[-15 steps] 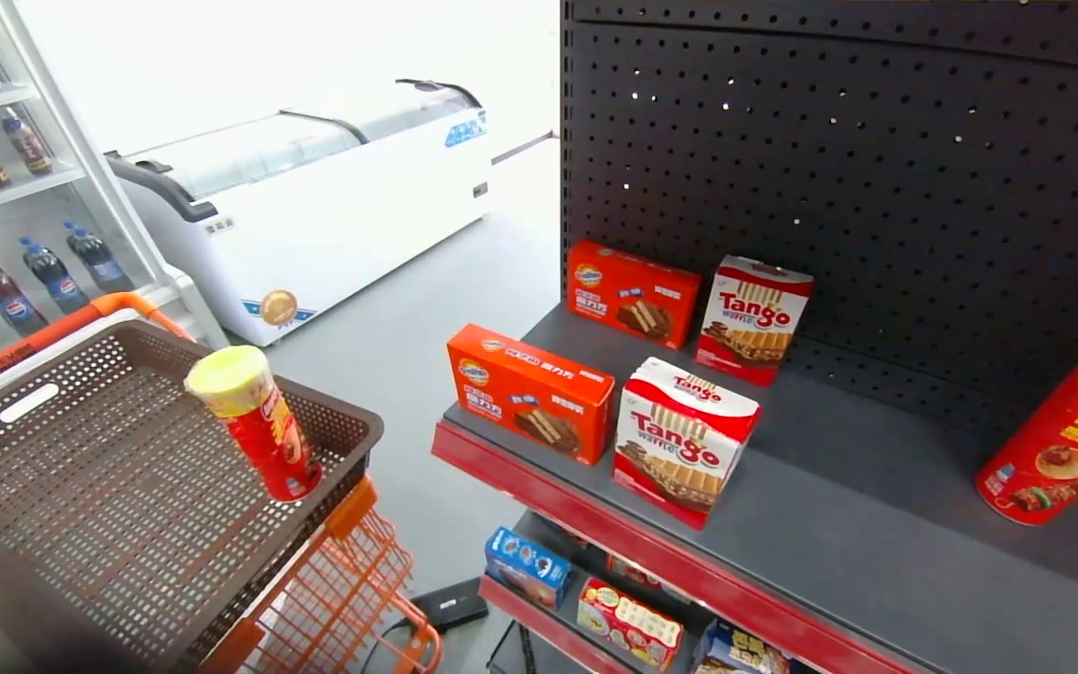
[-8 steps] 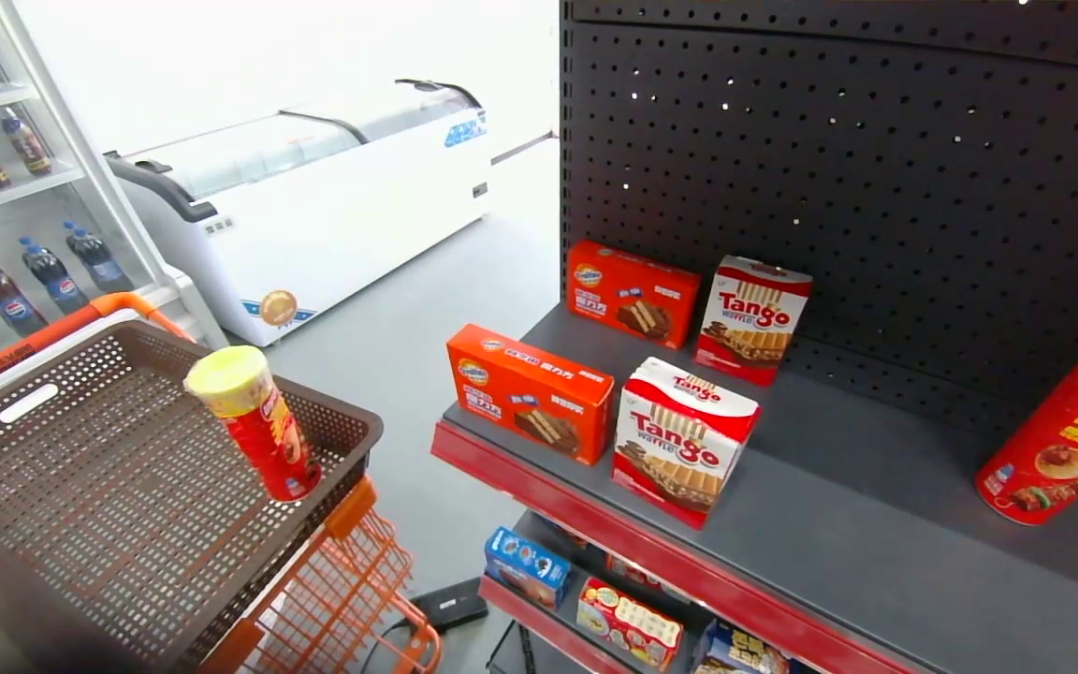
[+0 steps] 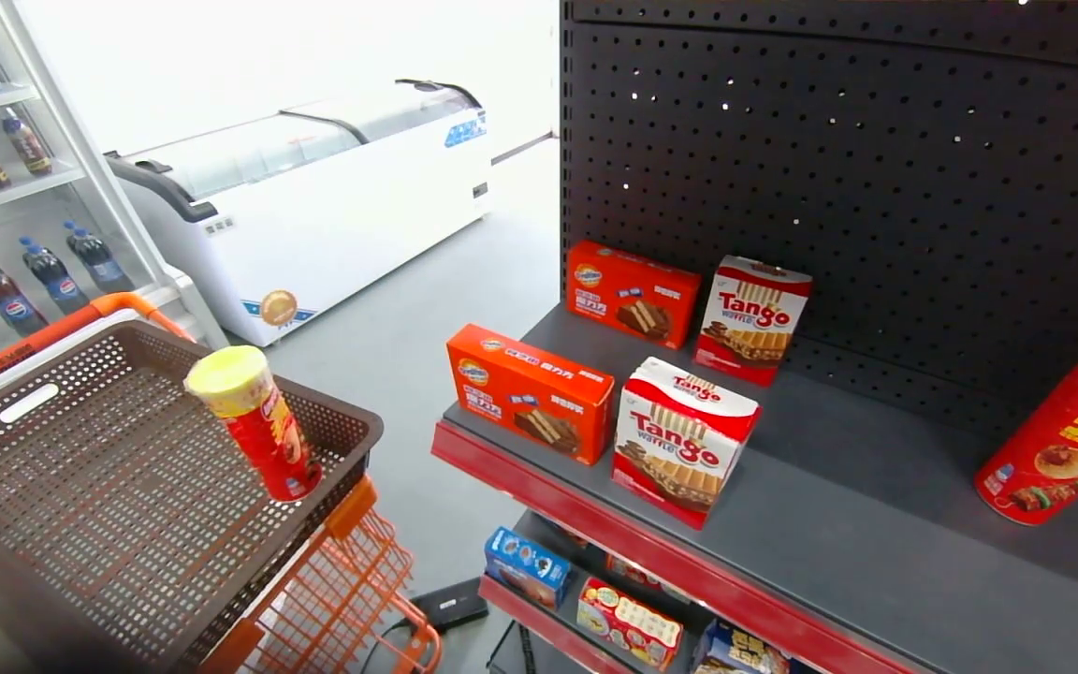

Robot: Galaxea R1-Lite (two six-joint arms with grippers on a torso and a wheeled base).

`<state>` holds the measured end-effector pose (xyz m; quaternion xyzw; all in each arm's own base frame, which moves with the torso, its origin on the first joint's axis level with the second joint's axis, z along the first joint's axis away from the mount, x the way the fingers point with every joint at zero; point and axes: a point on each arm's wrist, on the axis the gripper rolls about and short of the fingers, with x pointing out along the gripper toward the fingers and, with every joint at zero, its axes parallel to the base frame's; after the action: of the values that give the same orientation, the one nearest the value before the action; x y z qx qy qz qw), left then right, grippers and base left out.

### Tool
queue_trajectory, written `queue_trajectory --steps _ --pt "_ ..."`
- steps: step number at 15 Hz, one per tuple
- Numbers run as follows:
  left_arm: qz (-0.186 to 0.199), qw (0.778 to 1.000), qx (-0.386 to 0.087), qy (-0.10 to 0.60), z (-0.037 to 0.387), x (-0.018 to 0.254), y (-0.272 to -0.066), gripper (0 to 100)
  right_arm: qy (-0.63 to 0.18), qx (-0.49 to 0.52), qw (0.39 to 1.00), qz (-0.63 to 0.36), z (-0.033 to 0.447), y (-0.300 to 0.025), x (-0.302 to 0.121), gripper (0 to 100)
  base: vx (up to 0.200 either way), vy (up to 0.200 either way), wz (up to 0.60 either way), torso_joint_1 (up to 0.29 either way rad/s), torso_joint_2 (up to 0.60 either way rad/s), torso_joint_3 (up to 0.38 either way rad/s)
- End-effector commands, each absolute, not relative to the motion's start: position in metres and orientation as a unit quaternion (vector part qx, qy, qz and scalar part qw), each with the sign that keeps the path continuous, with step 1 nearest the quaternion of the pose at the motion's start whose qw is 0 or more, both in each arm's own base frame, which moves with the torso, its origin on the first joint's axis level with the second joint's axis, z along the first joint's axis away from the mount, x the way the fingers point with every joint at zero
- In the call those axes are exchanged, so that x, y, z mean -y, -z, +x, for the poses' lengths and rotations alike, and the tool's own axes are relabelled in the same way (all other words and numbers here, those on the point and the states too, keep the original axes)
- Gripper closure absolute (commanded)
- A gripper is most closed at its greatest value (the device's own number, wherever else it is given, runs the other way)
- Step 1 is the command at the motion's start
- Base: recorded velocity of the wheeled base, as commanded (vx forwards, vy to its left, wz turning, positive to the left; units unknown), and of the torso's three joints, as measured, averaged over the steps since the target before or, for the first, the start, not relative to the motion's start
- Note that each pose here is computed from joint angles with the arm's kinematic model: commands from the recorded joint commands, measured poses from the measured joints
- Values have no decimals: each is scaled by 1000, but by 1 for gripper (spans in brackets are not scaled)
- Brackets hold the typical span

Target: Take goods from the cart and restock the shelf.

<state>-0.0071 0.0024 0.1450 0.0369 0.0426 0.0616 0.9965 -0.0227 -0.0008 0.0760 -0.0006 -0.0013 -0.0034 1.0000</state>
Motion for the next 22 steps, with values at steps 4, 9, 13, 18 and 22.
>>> queue_trajectory --steps 4,9,13,18,22 --pt "32 981 -169 -89 122 -16 -189 0 3 2 1000 -1 -23 -76 1 0 0 0 0 0 0 0" --pt "34 988 -147 -43 188 -7 -152 0 3 2 1000 -1 -23 -76 1 0 0 0 0 0 0 0" --pt "39 989 -135 -48 224 -10 -122 0 3 1 1000 -1 -23 -76 1 0 0 0 0 0 0 0" --pt "37 986 -146 -74 255 -16 -93 0 3 2 1000 -1 -23 -76 1 0 0 0 0 0 0 0" --pt "35 988 -126 -83 292 -23 -77 0 3 2 1000 -1 -23 -76 1 0 0 0 0 0 0 0"
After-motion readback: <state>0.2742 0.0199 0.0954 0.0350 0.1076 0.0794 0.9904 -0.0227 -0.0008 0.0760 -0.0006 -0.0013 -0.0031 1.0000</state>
